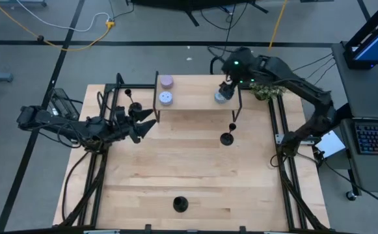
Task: Pick & Place candle stick holders
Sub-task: Put the blue patterned scented candle on the shelf
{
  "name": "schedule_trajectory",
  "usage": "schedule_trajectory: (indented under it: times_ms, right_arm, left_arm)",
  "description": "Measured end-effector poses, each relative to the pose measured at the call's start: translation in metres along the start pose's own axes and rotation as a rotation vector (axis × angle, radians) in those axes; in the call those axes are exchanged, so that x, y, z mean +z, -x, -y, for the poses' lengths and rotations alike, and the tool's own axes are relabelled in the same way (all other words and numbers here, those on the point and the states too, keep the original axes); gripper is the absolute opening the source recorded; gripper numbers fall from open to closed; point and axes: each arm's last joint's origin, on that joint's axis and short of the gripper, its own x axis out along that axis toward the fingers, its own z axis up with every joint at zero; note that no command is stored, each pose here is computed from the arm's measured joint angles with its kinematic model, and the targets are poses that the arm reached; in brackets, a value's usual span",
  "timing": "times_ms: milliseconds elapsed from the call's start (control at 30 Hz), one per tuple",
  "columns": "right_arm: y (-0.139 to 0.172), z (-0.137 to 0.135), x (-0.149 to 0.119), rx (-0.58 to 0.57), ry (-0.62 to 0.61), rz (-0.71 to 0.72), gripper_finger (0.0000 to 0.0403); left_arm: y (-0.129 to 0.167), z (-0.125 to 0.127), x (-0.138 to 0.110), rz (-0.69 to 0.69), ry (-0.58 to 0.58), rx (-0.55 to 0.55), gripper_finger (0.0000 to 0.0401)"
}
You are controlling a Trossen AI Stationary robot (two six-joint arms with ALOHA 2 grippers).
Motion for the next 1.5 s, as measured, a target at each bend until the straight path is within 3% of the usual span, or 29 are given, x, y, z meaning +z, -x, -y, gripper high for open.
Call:
schedule_trajectory:
  times_ms: [167, 367, 700, 933, 1267, 1500]
  right_arm:
    - [0.032, 0.005, -0.011, 0.002, -0.038, 0.070, 0.0284]
    - [0.051, 0.007, -0.045, 0.012, -0.107, 0.210, 0.0244]
    - [0.055, 0.009, -0.113, 0.063, -0.270, 0.432, 0.0113]
    - [0.046, 0.007, -0.138, 0.115, -0.300, 0.508, 0.0050]
    - [0.039, 0.006, -0.154, 0.138, -0.307, 0.557, 0.0035]
    - [0.039, 0.006, -0.167, 0.141, -0.273, 0.719, 0.0039]
  left_arm:
    - [-0.020, 0.013, 0.005, -0.085, -0.099, 0.138, 0.0395]
    - [-0.051, 0.028, 0.016, -0.166, -0.213, 0.244, 0.0395]
    - [-0.108, 0.041, 0.030, -0.193, -0.348, 0.259, 0.0395]
    - [-0.170, 0.040, 0.028, -0.323, -0.432, 0.277, 0.0395]
    - [-0.249, 0.003, 0.028, -0.490, -0.395, 0.265, 0.0395]
    - [-0.280, -0.024, 0.020, -0.572, -0.376, 0.214, 0.0395]
